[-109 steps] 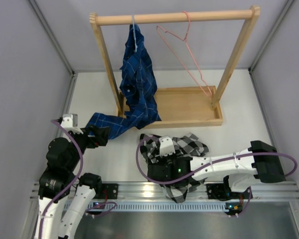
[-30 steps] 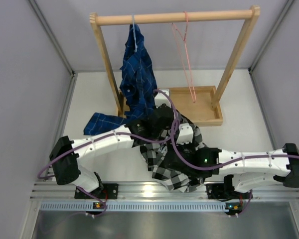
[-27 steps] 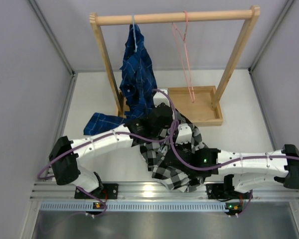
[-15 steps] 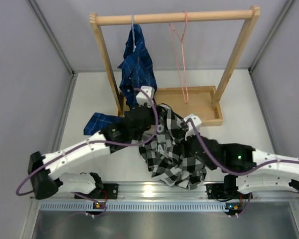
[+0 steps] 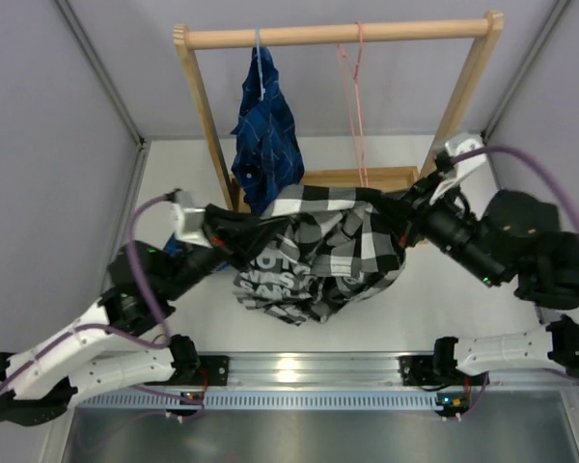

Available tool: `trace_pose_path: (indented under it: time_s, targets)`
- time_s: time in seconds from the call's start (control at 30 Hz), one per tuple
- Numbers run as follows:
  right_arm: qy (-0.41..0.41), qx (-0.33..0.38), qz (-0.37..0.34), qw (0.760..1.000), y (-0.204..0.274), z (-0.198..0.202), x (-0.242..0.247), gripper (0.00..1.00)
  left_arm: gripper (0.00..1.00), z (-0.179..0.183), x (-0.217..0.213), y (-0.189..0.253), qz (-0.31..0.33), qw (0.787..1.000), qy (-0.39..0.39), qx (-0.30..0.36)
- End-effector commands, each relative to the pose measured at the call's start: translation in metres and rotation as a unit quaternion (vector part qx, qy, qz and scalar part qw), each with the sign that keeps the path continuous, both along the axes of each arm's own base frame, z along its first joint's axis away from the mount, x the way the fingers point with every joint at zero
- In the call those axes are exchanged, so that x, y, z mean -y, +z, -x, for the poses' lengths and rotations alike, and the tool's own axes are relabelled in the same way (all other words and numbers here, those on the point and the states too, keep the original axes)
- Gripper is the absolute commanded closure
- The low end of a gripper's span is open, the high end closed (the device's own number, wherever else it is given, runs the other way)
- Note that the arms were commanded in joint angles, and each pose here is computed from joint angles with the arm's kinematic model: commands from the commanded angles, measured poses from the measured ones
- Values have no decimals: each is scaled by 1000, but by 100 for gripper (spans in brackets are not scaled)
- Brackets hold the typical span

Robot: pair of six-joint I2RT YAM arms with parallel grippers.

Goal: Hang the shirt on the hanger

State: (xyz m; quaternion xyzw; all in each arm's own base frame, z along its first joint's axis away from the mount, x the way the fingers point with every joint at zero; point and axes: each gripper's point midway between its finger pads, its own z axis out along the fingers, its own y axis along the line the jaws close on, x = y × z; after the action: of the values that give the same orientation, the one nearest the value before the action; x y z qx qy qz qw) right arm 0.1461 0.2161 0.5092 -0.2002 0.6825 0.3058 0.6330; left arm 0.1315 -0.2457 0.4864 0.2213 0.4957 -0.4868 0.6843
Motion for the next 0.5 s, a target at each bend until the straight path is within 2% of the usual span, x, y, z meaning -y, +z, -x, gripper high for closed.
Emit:
trace_pose_path:
  time_s: [0.0, 0.03, 0.07, 0.1, 0.13, 0.2, 0.3, 0.37, 0.4, 0.43, 0.47]
  targets:
    - [-148, -61, 74, 984, -87, -27, 61, 100, 100, -29, 61, -124, -111, 984, -15, -135]
    - [-168, -79, 79, 979, -107, -32, 66, 100, 100, -35, 66, -144, -107, 979, -5, -171]
    - [-174, -97, 87, 976, -129, -33, 68, 100, 100, -41, 72, -192, -138, 968, 12, -211]
    - [-179, -131, 126, 967, -178, -36, 62, 100, 100, -46, 71, -211, -138, 961, 28, -236]
    - [-180, -161, 141, 960, -203, -40, 60, 100, 100, -56, 66, -230, -123, 950, 65, -279]
    - [-202, -206, 197, 937, -264, -48, 64, 100, 100, -65, 60, -282, -153, 926, 108, -327]
    - [-257, -253, 194, 912, -303, -76, 94, 100, 100, -77, 46, -323, -173, 887, 183, -388]
    - [-229, -264, 156, 924, -304, -83, 87, 95, 100, -80, 46, -331, -186, 879, 195, -394]
    - [-213, -263, 152, 928, -305, -83, 84, 89, 100, -79, 48, -336, -196, 877, 192, -395]
    - [-176, -267, 139, 937, -303, -81, 73, 67, 100, -80, 52, -332, -198, 879, 187, -391]
    - [-153, -256, 130, 945, -297, -79, 67, 54, 100, -79, 54, -332, -203, 880, 182, -390]
